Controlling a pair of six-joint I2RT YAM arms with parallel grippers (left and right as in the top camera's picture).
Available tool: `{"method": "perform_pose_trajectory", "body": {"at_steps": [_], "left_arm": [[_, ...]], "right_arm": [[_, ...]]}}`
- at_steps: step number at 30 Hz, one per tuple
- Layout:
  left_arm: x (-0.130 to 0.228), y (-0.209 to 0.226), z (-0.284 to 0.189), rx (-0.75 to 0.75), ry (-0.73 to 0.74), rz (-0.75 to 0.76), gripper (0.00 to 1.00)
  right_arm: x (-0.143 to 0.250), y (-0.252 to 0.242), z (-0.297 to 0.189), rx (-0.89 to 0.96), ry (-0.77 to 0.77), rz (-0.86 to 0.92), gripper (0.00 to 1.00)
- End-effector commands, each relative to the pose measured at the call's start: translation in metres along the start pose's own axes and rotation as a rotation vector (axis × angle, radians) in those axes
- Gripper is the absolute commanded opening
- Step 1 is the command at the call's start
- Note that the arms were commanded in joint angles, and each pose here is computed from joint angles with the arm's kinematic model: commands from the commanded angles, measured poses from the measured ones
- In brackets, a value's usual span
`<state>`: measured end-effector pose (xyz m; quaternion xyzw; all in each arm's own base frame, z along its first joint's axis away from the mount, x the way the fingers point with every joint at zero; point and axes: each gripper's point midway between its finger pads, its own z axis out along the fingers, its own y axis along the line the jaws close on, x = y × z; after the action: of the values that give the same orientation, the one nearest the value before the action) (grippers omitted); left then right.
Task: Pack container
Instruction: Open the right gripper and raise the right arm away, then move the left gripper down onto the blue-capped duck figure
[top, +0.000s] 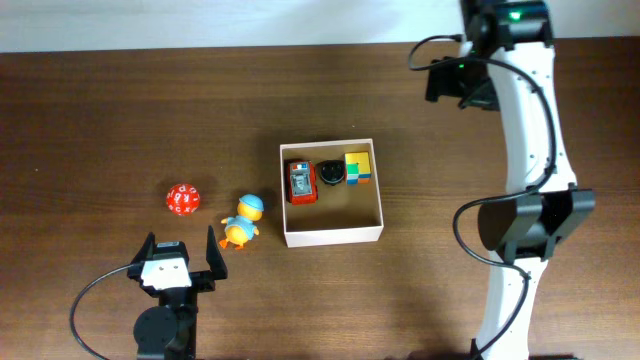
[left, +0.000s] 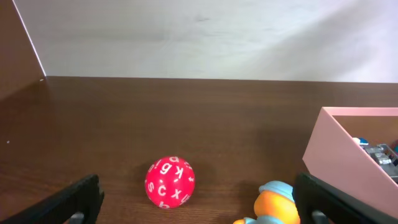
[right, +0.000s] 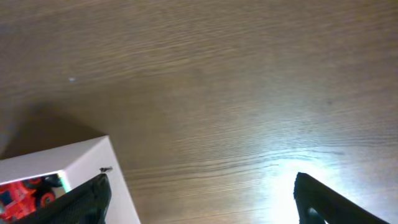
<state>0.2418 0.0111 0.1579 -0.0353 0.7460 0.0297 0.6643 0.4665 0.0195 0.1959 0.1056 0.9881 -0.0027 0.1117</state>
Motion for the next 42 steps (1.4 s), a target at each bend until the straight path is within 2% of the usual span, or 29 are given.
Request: {"method": "perform_pose_trajectory", "body": {"at_steps": [1,6,16,23,30,35,37,42], "left_arm": [[0.000,0.003,0.000,-0.013,-0.004,-0.010,0.99],[0.000,0.003,0.000,-0.013,-0.004,-0.010,0.99],[0.000,0.003,0.000,-0.013,-0.004,-0.010,0.99],[-0.001,0.003,0.000,-0.013,-0.007,-0.011,0.99],[-0.004,0.003,0.000,-0.012,-0.020,-0.013,0.99],[-0.032,-0.001,-0.003,0.007,-0.120,-0.023,0.99],[-0.046,-0.011,-0.007,0.064,-0.151,0.085,0.99],[-0.066,-0.018,-0.009,0.107,-0.034,0.121,0.99]], "right_arm": [[-0.002,-0.008,-0.001,-0.015,0.004,0.037,0.93],[0.000,-0.026,0.000,0.012,0.024,0.061,1.00],[0.006,-0.077,0.000,0.078,0.067,0.149,0.99],[0.004,-0.116,0.000,0.027,0.077,0.265,0.99],[0.004,-0.134,-0.001,0.005,0.079,0.319,0.99],[0.004,-0.134,-0.001,0.005,0.077,0.320,0.99],[0.003,-0.134,-0.001,0.004,0.074,0.320,0.99],[0.003,-0.134,-0.001,0.004,0.074,0.320,0.99]]}}
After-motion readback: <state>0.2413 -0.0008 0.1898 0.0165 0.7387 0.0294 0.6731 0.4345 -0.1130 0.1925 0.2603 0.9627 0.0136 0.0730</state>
